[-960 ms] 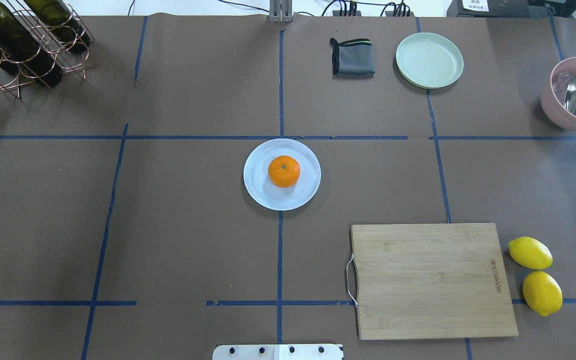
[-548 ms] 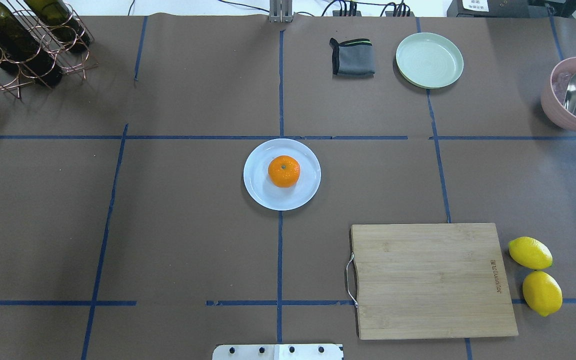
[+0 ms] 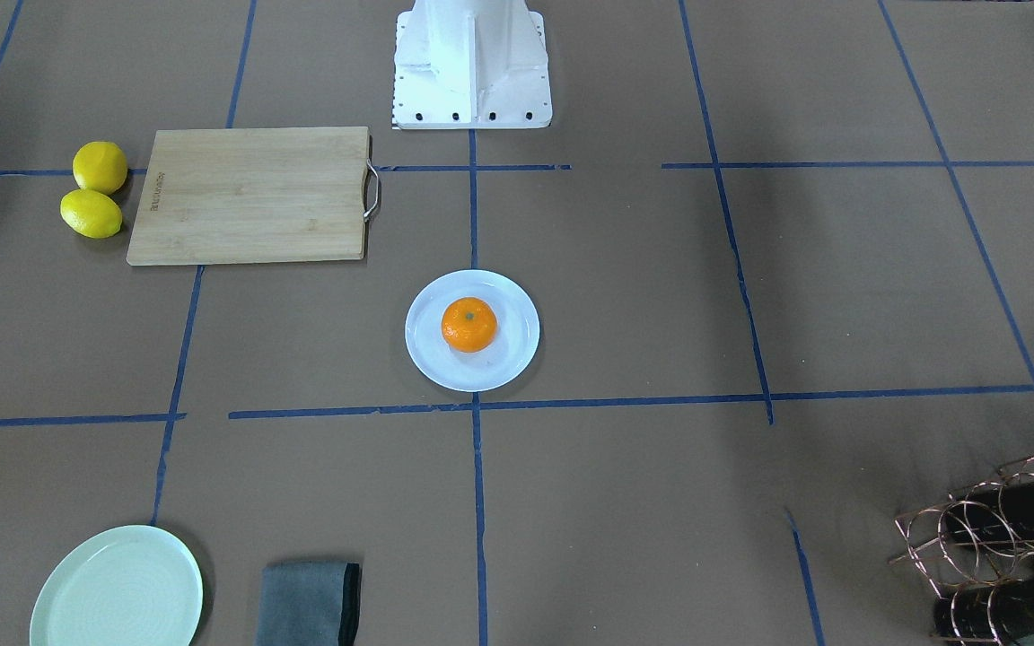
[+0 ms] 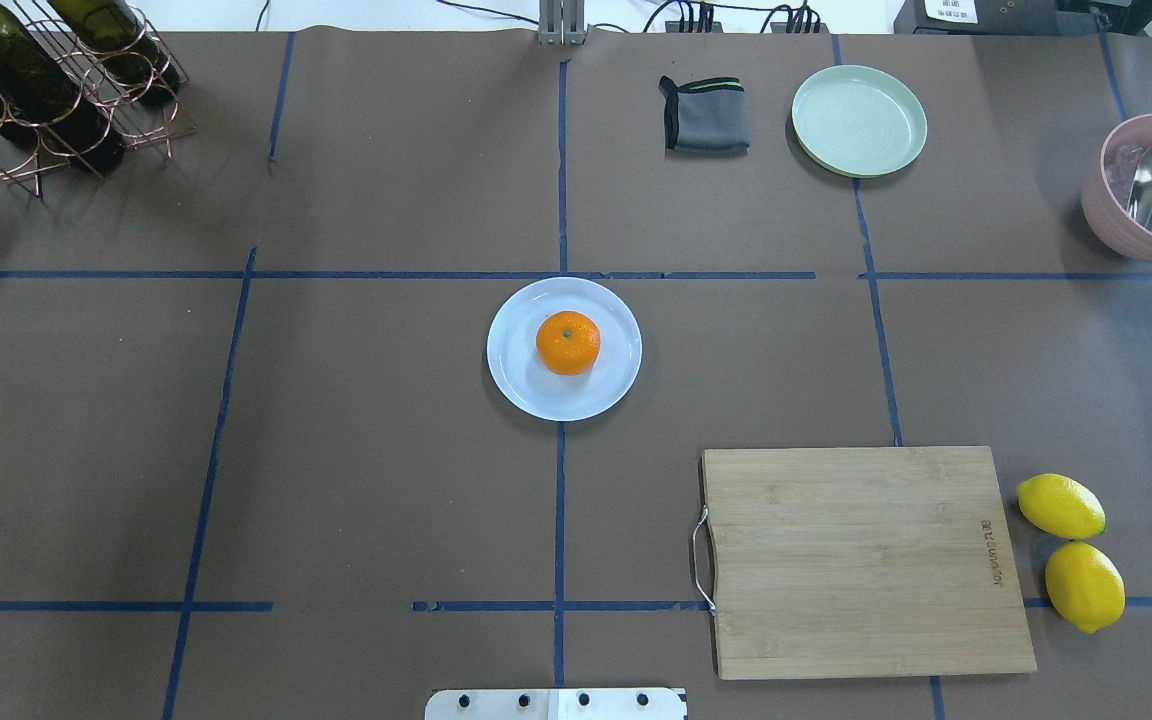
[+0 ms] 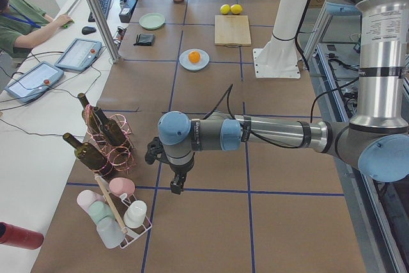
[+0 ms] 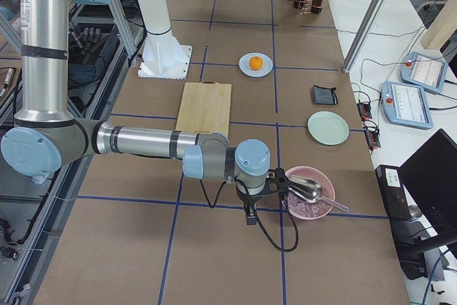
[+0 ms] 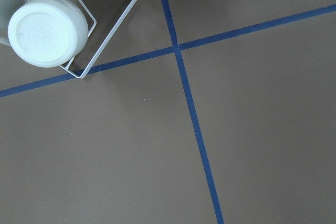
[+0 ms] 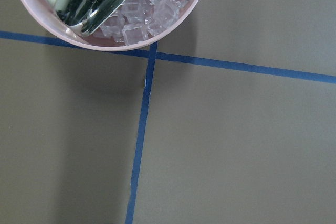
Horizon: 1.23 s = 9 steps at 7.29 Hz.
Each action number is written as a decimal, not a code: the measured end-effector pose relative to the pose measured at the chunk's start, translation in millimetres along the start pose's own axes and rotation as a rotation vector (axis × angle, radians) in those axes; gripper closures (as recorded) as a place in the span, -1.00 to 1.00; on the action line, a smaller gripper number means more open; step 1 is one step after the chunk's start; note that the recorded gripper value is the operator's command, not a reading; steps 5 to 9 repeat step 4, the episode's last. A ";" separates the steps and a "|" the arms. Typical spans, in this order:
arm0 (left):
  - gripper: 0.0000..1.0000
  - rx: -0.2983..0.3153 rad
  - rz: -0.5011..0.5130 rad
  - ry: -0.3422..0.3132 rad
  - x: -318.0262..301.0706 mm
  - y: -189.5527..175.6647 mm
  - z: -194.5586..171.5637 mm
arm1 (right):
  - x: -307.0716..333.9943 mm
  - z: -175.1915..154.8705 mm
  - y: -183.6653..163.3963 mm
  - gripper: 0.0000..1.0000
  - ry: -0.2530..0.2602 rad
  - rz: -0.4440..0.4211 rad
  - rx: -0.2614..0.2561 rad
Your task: Pick orange to plate
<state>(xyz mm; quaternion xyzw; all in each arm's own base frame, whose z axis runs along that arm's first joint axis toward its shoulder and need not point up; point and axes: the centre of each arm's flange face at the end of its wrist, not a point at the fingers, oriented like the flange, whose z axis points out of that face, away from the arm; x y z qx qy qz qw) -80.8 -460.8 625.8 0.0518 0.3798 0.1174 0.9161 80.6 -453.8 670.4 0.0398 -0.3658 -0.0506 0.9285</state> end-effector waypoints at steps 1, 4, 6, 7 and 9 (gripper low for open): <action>-1.00 0.001 0.001 0.000 0.4 -0.4 -0.5 | -0.7 0.3 -0.4 -1.00 0.000 -0.002 -0.001; -1.00 0.004 0.003 -0.001 1.4 -1.3 -1.7 | -1.2 1.1 -0.1 -1.00 0.000 -0.003 -0.003; -1.00 0.004 0.003 -0.001 1.4 -1.3 -1.7 | -1.2 1.1 -0.1 -1.00 0.000 -0.003 -0.003; -1.00 0.004 0.003 -0.001 1.4 -1.3 -1.7 | -1.2 1.1 -0.1 -1.00 0.000 -0.003 -0.003; -1.00 0.004 0.003 -0.001 1.4 -1.3 -1.7 | -1.2 1.1 -0.1 -1.00 0.000 -0.003 -0.003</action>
